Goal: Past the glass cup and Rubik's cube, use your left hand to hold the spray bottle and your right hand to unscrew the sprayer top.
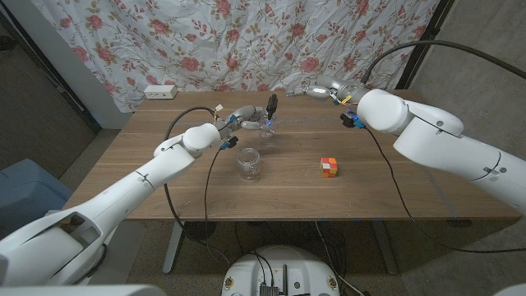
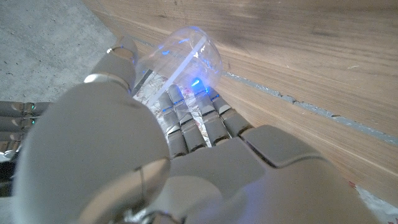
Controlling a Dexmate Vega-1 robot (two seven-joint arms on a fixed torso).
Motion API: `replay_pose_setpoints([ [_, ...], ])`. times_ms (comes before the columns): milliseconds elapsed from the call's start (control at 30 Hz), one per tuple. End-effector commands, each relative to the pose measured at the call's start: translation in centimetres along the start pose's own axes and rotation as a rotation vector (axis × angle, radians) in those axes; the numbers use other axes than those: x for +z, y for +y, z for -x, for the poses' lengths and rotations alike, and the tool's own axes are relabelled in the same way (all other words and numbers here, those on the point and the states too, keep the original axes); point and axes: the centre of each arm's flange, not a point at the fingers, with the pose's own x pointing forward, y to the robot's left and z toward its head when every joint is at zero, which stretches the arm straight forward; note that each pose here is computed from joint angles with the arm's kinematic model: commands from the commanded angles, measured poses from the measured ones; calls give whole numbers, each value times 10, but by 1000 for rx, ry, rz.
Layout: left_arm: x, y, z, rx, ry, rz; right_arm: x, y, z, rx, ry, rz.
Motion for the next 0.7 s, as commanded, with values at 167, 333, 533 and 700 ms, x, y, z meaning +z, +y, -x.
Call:
replay_pose_setpoints([
  [167, 7, -2, 2, 44, 51, -40, 27, 6, -7, -13, -4, 53],
  [333, 10, -3, 1, 51, 50, -60, 32, 8, -8, -15, -9, 64],
  [533, 11, -4, 0, 53, 50, -67, 39, 11, -11, -10, -12, 78],
  [700, 11, -5, 1, 53, 54, -68, 44, 13, -14, -14, -17, 94],
])
